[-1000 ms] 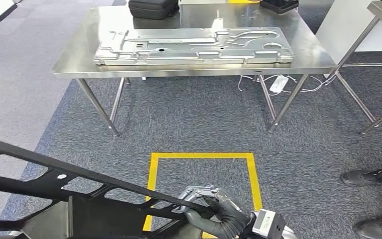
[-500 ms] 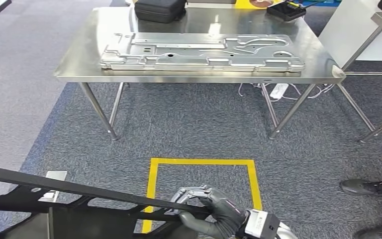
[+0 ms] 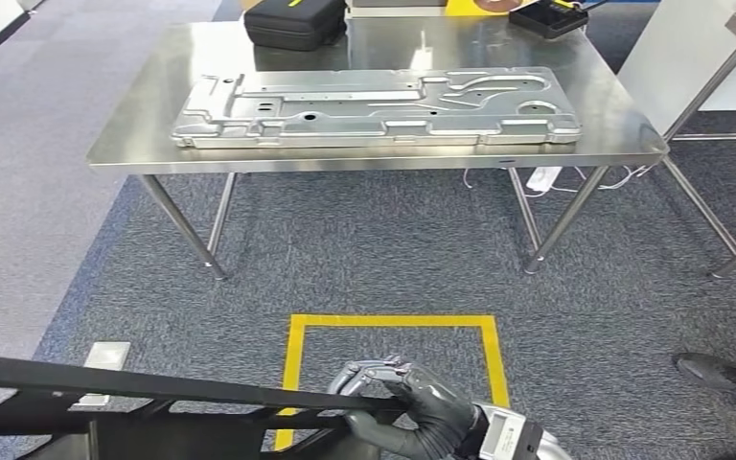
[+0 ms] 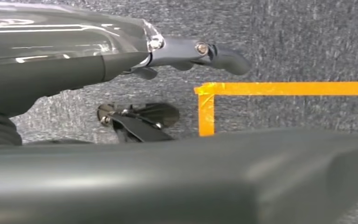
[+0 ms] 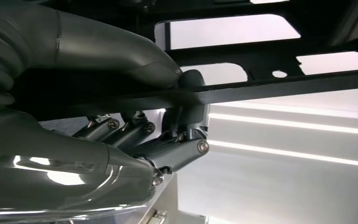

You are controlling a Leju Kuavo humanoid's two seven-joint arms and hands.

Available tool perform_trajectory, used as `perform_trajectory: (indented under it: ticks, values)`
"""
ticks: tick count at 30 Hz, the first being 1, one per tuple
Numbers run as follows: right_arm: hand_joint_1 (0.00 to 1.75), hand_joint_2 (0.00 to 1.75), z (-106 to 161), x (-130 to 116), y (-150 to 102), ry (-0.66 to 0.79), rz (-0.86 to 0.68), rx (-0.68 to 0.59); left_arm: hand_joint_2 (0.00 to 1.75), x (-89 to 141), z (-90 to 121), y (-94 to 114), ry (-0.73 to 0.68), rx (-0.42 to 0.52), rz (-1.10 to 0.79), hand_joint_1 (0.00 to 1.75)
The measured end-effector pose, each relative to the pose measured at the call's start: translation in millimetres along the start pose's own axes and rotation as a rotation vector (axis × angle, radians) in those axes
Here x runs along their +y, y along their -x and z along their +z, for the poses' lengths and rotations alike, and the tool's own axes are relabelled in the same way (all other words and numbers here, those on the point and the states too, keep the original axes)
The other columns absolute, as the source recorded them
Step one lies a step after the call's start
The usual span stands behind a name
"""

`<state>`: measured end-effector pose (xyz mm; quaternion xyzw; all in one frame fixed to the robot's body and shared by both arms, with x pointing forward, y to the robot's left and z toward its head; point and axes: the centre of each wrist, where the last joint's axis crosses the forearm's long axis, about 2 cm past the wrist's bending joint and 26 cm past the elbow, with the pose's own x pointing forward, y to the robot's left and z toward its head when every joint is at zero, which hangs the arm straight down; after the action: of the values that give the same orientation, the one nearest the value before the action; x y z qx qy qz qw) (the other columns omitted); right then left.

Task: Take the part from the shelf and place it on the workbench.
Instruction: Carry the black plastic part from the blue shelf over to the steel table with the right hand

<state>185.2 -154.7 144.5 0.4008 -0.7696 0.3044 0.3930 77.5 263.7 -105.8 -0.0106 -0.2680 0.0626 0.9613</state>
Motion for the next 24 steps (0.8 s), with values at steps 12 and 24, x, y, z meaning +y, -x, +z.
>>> perform_trajectory:
  ticks: [12,24]
  values:
    - [1.75,1.75,-6.2,0.8,-1.5,-0.010,-0.012,-0.028,1.75,0.4,0.1,0.4,-0.002,-0.002,0.002,0.00]
    - [1.75,1.75,-6.3,1.5,-1.6,-0.016,-0.006,-0.021,1.75,-1.2,-0.3,-0.8,-0.001,-0.011,0.014,0.00]
